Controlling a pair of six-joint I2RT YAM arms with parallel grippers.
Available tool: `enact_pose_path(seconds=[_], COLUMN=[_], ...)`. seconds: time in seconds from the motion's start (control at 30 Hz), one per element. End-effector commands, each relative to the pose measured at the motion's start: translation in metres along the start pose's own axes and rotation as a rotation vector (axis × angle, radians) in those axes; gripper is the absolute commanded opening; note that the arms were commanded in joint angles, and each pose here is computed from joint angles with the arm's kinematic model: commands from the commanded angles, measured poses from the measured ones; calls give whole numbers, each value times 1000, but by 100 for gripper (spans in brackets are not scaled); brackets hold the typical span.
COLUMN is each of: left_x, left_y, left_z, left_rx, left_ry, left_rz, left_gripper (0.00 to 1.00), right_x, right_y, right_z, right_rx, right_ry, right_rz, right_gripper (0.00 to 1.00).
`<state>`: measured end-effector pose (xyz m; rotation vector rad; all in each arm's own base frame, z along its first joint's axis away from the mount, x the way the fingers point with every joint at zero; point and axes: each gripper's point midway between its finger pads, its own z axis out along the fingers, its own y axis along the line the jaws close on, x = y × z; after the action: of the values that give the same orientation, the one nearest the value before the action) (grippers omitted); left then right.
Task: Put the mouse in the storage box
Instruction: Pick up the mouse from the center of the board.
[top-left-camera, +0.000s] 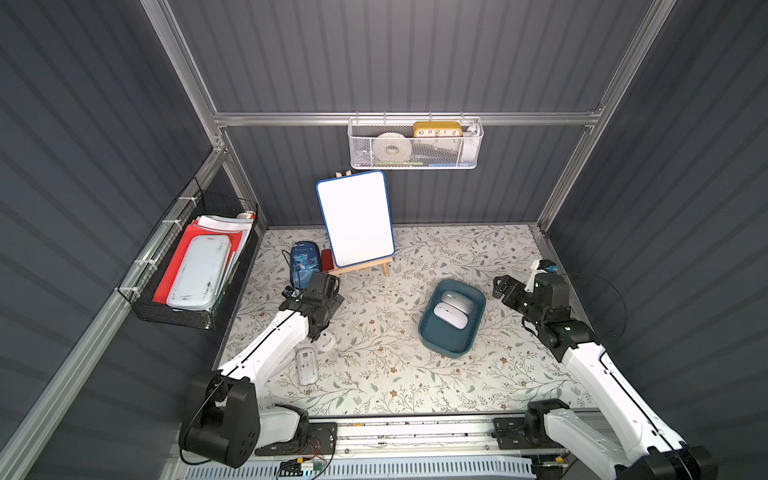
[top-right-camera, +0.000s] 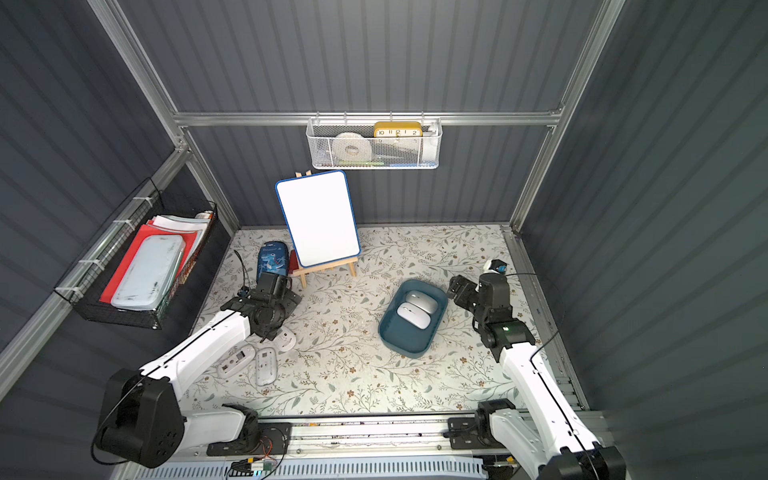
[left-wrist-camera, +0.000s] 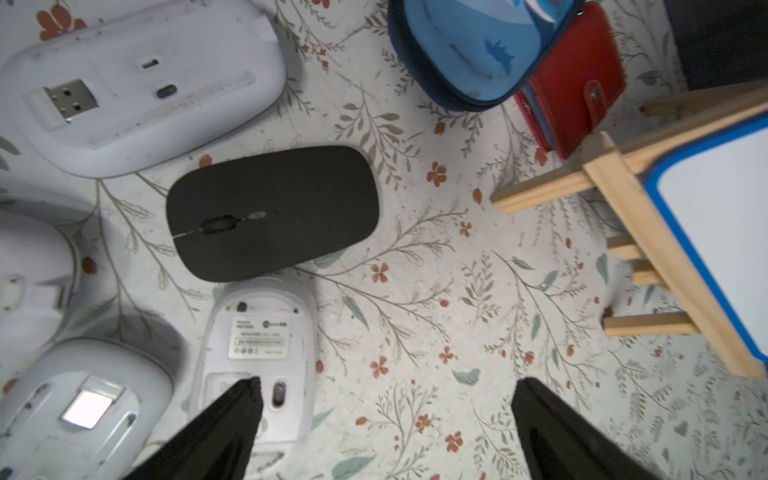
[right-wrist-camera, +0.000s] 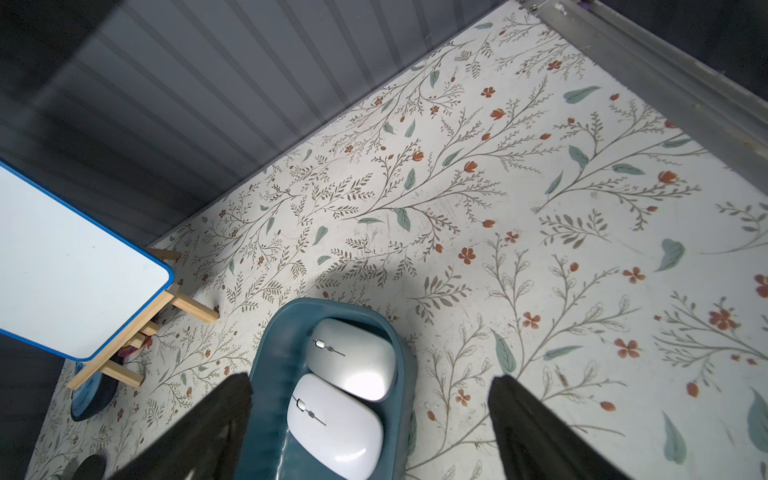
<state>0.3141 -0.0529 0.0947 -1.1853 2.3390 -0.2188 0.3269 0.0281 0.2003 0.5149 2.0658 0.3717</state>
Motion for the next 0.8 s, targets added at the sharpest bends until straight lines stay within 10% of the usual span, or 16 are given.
enact_pose_path(seconds=[0.0, 0.77], left_x=[0, 25], left_y=[5, 32], left_z=[10, 33], left_rx=[2, -74], left_ry=[23, 131], left_rz=[46, 42], left_gripper=[98, 96], right_x=[4, 5], right_y=[-2, -3], right_z=[1, 1], right_rx=[-1, 0], right_ry=[5, 1], right_rz=[1, 12], right_gripper=[93, 93])
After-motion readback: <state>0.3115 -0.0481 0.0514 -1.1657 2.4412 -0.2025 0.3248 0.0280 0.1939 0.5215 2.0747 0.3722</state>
